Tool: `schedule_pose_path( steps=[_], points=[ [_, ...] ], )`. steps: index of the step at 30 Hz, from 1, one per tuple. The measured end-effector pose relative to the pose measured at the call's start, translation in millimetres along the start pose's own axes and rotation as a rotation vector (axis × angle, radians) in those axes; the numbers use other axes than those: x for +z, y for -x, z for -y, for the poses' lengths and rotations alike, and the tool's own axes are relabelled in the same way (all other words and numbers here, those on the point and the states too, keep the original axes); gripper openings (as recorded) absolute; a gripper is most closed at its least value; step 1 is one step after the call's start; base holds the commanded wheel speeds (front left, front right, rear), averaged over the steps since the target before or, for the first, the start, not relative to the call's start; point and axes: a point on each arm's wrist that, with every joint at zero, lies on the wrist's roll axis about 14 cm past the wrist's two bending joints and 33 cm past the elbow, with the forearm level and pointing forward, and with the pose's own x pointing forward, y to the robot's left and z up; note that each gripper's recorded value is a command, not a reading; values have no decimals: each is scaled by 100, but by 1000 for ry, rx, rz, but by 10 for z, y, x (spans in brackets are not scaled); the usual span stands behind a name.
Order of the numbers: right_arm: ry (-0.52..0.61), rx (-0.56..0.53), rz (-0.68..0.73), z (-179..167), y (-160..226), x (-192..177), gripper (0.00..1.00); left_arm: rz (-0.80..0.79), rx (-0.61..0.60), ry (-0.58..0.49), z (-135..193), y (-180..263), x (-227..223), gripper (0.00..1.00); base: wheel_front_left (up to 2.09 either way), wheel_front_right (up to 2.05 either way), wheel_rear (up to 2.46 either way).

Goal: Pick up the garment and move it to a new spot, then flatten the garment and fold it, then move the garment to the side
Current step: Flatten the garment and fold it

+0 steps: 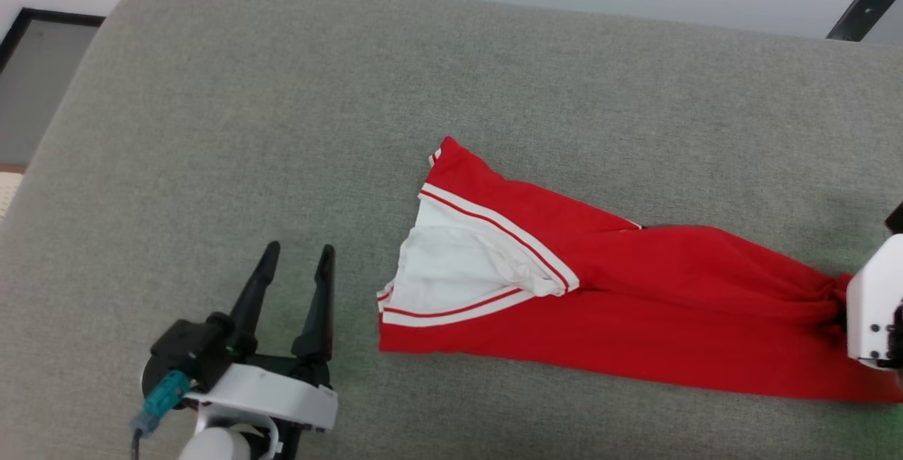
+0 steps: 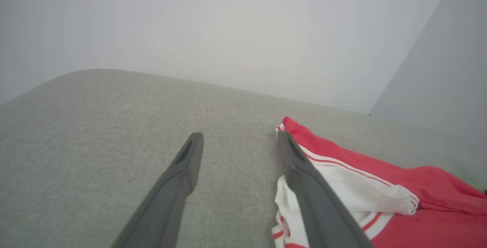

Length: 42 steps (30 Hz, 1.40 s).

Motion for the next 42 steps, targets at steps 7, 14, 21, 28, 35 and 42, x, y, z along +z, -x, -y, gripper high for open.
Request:
schedule_pose_path(
  steps=[7,14,21,28,35,42],
  points=[
    [-64,-95,34,476,194,26,0,0,-2,5,3,13,2,100,0,0,0],
    [-83,-74,114,480,511,175,0,-6,-14,24,72,54,-13,100,0,0,0],
    [-73,128,251,-138,950,448,0,1,-29,52,171,115,17,100,0,0,0],
    [-5,294,359,-826,1343,656,0,21,-30,71,231,183,87,100,0,0,0],
    [98,432,392,-1572,1451,833,0,28,9,91,169,277,103,100,0,0,0],
    [185,503,369,-2083,1332,874,0,55,55,102,54,358,189,100,0,0,0]
  ],
)
